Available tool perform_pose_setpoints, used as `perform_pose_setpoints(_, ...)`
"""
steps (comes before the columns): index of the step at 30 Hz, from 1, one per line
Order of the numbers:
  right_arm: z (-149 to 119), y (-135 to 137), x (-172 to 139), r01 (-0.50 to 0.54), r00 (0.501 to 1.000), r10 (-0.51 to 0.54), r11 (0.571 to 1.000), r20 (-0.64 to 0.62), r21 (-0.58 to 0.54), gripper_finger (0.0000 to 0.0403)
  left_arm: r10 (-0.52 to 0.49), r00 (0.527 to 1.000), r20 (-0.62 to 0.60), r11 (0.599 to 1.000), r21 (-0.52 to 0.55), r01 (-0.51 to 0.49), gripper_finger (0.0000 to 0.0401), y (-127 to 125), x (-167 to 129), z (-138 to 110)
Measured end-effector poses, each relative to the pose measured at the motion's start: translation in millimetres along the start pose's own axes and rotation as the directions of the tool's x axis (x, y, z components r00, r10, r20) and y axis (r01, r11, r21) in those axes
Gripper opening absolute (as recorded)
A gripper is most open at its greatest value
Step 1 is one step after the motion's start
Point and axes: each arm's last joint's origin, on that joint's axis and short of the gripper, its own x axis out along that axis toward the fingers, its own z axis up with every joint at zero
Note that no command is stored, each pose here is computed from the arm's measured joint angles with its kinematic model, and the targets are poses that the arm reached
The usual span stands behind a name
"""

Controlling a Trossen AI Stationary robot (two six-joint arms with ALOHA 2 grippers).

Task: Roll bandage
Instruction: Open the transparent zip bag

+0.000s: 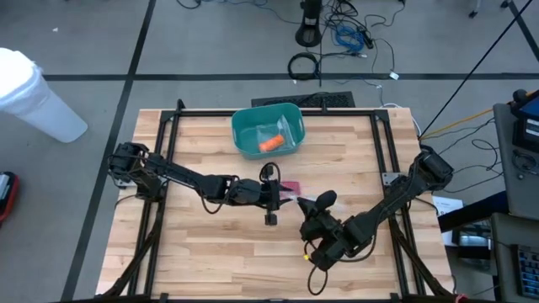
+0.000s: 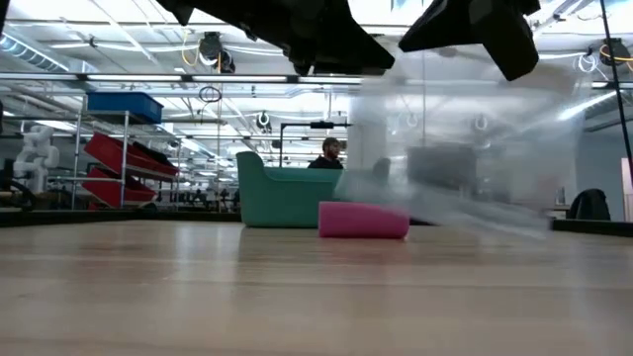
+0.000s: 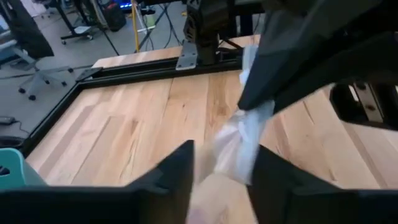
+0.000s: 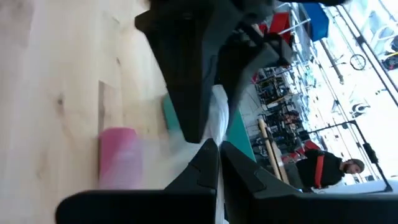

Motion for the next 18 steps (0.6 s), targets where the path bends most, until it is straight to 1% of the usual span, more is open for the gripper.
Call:
perform_pose_setpoints(5,-0.2,-3.2,-3.3,0.066,0.998,-0.066,0.998,0.010,0.005,0.0006,-0.020,1.000,0.004,1.000,0.022,0.020,0.0034,-6.9,-2.3,1.0)
perform_pose_setpoints(6,-0.4,-3.4,-3.0,0.071,0.997,-0.071,0.997,0.009,-0.003,0.0007,-0.027,1.000,0.004,0.999,0.024,0.027,0.0018,-8.2,-2.6,1.0)
perform_pose_setpoints(7,-0.4,-3.6,-3.0,0.078,0.997,-0.078,0.997,0.009,-0.013,0.0007,-0.036,0.999,0.005,0.999,0.026,0.036,0.0010,-9.5,-3.0,1.1)
perform_pose_setpoints(13,-0.3,-3.9,-3.0,0.087,0.996,-0.087,0.995,0.010,-0.050,0.0008,-0.054,0.999,0.003,0.998,0.043,0.053,0.0003,-13.4,-4.3,1.2)
perform_pose_setpoints(16,0.0,-3.9,-3.0,0.087,0.996,-0.087,0.996,0.011,-0.022,0.0018,-0.055,0.998,-0.012,0.995,0.087,0.056,0.0002,-13.1,-5.5,0.7)
perform_pose_setpoints(18,0.2,-4.5,-4.9,0.079,0.997,-0.079,0.997,0.015,0.016,0.0030,-0.027,0.999,-0.022,0.990,0.136,0.030,0.0002,-14.1,-6.1,-0.1)
